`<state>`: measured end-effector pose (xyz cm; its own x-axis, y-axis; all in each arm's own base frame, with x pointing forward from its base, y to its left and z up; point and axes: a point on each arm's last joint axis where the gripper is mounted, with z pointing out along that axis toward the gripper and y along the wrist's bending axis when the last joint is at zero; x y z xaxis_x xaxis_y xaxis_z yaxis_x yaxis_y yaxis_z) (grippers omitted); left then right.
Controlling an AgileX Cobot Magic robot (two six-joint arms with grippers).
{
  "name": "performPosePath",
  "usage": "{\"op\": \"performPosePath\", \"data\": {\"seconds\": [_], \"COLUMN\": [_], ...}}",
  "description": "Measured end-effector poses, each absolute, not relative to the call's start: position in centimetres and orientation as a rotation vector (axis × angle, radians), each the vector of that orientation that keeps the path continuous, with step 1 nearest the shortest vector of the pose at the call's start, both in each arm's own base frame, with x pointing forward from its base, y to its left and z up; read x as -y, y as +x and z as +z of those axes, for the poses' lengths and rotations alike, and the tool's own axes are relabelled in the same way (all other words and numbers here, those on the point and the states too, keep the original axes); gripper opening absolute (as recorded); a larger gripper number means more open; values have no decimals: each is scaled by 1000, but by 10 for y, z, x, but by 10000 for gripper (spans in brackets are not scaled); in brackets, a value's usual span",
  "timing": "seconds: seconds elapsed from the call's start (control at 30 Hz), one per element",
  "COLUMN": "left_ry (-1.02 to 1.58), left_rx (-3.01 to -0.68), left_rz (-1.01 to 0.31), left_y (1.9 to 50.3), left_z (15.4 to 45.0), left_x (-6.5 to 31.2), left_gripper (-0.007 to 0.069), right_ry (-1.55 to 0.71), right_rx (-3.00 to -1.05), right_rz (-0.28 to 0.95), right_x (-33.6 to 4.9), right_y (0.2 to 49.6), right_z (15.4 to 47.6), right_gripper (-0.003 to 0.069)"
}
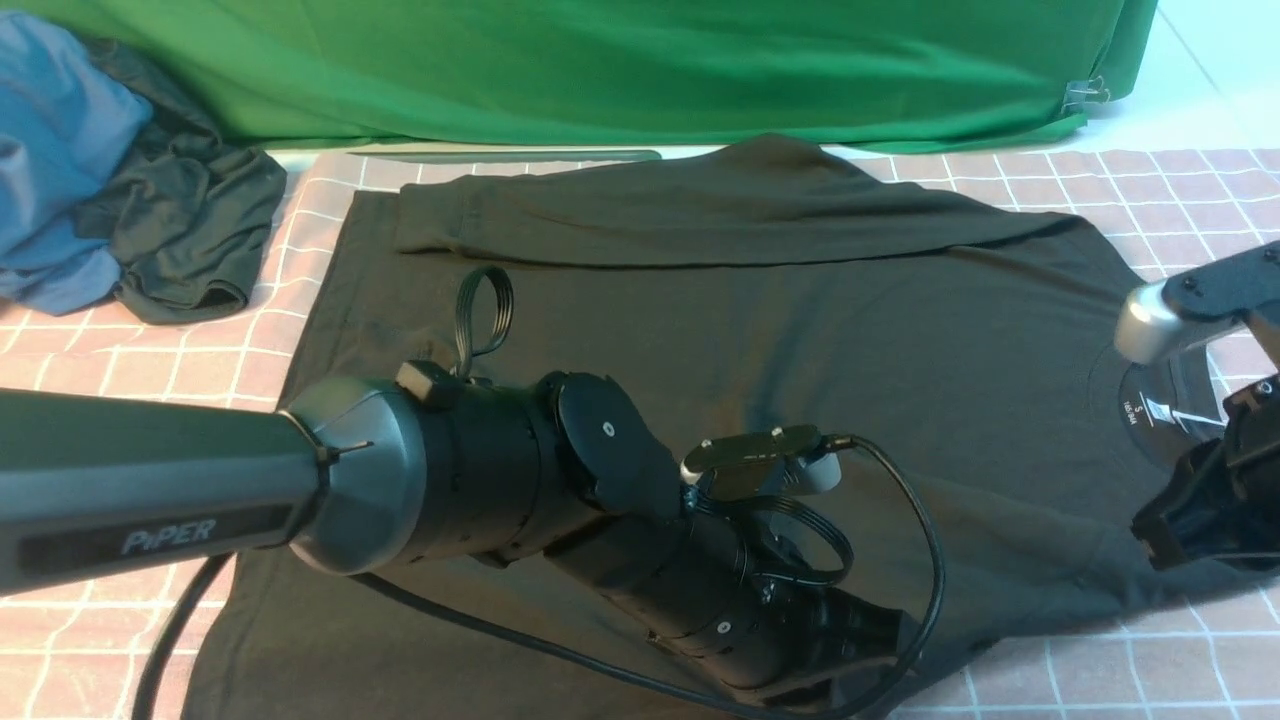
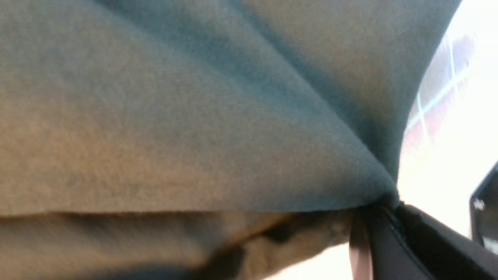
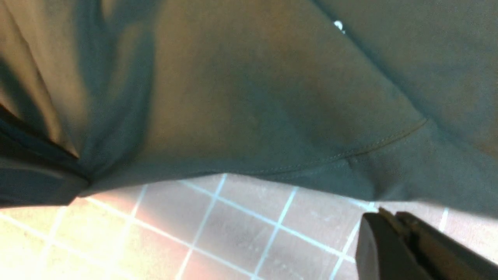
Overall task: Fold a long-sleeved shirt over a pink coffee tablecloth.
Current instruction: 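Grab the top left corner of the dark shirt with the left gripper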
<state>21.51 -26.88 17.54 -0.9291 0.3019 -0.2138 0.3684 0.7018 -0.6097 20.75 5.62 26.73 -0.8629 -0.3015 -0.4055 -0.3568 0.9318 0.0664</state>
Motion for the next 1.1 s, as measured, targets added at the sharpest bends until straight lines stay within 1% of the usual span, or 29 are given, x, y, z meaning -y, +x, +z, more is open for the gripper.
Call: {"op": "performPosePath", "data": {"seconds": [0.13,0.23,0.37,0.57,0.67,0.77,0.83,0.87,0.9,0.97,1.0,1.03,1.07,1.1], "left_ry": [572,581,602,611,654,645,629,631,634,626,586,574,483,396], "left_rx": [-2822,-2829,-2852,-2878,-2877,-2869,-2862,-2860,-2855,-2853,-2854,-2860,-2861,-2849], "left_rz": [-1050,-1055,-1071,-1087,-1080,-1076,-1084,-1082,-1089,-1065,-1020,-997,-887,-813], "left_y": [213,212,209,205,199,199,203,203,206,215,224,226,240,251], "left_z": [175,175,175,172,172,173,179,179,187,205,217,220,235,245], "left_x": [269,269,269,271,275,277,277,277,276,269,260,258,240,227], "left_gripper": [30,30,30,44,94,171,231,237,271,296,303,302,295,275], "right_ry": [-486,-479,-459,-428,-423,-422,-422,-422,-422,-422,-422,-422,-422,-422], "right_rx": [-2708,-2761,-2820,-2815,-2814,-2815,-2815,-2815,-2815,-2815,-2815,-2815,-2815,-2816], "right_rz": [177,130,122,124,123,122,122,122,122,122,122,122,122,122], "right_x": [-55,-53,-54,-54,-54,-54,-54,-54,-54,-54,-54,-54,-54,-54], "right_y": [209,216,223,226,226,226,226,226,226,226,226,226,226,226], "right_z": [265,254,241,240,240,240,240,240,240,240,240,240,240,240], "right_gripper": [116,181,235,245,246,246,246,246,246,246,246,246,246,246]}}
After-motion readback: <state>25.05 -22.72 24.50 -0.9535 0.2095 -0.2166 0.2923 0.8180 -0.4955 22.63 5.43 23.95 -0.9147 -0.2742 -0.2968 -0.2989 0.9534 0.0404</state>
